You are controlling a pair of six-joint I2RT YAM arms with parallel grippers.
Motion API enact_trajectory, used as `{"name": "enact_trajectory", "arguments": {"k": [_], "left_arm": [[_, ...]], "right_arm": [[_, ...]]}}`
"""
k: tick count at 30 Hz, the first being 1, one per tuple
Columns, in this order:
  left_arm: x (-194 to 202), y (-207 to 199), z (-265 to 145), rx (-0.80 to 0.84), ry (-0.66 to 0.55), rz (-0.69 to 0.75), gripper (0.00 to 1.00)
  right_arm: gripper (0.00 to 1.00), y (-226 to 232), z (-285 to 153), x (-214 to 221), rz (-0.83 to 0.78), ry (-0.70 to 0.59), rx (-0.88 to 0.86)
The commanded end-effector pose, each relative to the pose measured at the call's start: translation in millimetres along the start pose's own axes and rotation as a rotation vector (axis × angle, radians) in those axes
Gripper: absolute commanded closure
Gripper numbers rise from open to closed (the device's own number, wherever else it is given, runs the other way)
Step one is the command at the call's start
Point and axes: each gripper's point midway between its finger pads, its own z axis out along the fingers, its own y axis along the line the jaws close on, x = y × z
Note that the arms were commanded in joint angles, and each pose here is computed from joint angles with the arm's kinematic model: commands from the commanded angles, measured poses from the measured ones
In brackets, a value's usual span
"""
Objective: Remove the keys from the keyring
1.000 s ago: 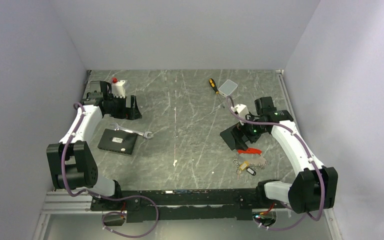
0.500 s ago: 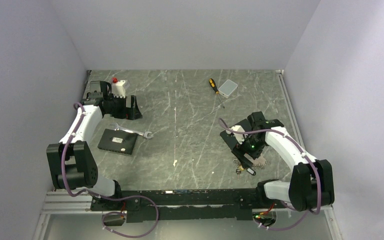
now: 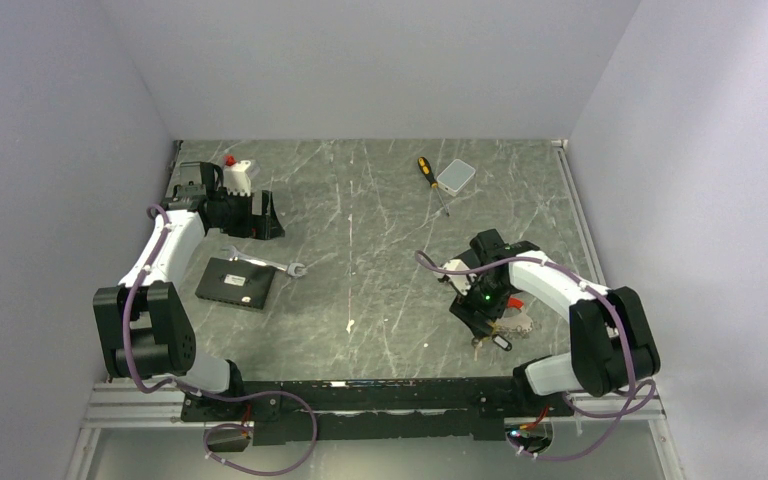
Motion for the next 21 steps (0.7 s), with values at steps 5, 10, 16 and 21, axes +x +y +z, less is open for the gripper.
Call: {"name": "enact_trajectory", "arguments": {"k": [5, 10, 16, 21], "left_arm": [[-0.5, -1.9, 1.8, 0.014, -0.007, -0.002, 0.01], [-0.1, -1.3, 3.2, 0.016, -0.002, -0.008, 0.01], [-0.4, -1.9, 2.7, 0.019, -0.003, -0.008, 0.01], [-1.0, -2.8, 3.0, 0.025, -0.003, -0.009, 0.01]], "right_arm": [[0.64, -10.7, 7.0, 9.6, -0.017, 0.023, 0.096], [0.88, -9.8, -7.4, 11.6, 0.001, -0.014, 0.141], [1.00, -27.5, -49.5, 2.0, 0.060, -0.109, 0.241], [1.00, -45.7, -96.6, -14.6, 0.103, -0.225, 0.344]]}}
